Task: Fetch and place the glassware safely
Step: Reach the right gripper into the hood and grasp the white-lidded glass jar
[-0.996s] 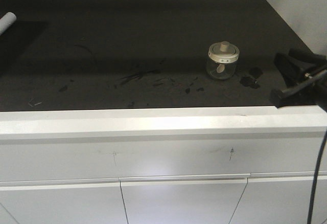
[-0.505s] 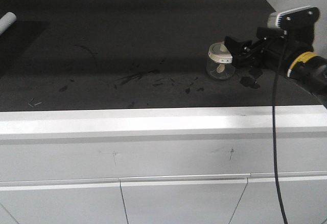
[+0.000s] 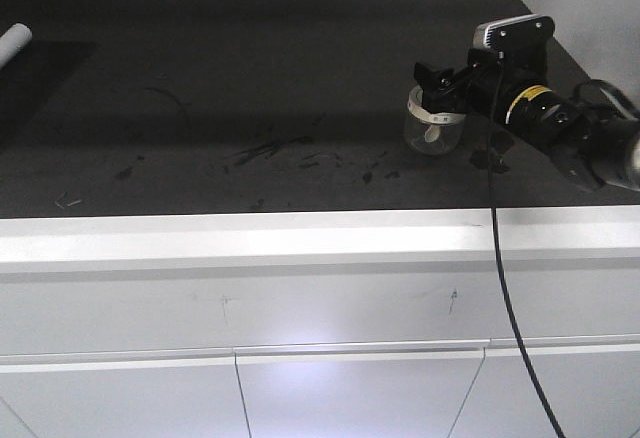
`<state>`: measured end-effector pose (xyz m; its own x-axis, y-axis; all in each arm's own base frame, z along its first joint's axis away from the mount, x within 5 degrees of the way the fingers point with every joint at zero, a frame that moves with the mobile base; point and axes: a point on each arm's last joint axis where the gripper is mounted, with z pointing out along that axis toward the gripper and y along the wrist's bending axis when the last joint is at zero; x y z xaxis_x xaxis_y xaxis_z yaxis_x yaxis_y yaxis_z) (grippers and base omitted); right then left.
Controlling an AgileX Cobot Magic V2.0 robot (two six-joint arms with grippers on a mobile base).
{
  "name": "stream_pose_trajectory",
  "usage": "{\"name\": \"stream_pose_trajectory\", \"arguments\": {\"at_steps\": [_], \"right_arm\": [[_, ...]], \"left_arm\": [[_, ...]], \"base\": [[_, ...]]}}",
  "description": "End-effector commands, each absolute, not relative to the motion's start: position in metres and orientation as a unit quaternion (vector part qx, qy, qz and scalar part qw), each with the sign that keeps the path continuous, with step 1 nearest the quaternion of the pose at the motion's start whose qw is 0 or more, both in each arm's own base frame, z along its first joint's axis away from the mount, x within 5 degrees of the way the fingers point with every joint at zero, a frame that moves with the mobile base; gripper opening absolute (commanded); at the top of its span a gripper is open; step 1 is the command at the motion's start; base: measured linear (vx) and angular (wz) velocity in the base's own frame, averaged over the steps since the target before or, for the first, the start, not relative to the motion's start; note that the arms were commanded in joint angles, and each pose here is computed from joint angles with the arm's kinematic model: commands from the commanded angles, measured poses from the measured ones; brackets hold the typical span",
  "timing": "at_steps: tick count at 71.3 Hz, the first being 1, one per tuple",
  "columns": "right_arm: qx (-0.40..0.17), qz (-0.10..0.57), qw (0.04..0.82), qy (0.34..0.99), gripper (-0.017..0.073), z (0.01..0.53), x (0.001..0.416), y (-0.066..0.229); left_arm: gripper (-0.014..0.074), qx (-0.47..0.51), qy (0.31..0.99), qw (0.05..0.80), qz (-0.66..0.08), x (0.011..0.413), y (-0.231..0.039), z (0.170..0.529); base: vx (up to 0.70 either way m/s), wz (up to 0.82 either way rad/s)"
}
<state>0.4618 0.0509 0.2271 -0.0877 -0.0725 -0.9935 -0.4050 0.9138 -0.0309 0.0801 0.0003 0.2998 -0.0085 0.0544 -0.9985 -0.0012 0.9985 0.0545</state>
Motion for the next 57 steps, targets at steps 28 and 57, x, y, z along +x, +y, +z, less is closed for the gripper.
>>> {"name": "stream_pose_trajectory", "arguments": {"at_steps": [28, 57], "right_arm": [[-0.172, 0.143, 0.701, 0.677, 0.0505, 0.236, 0.48, 0.055], [-0.169, 0.144, 0.701, 0.677, -0.001, 0.236, 0.48, 0.055]], "left_arm": [[-0.0007, 0.015, 0.68, 0.733, 0.009, 0.08, -0.001, 0.314], [-0.0007, 0.015, 0.68, 0.733, 0.009, 0.08, -0.001, 0.314]], "base": [[0.0, 0.0], [0.0, 0.0]]}}
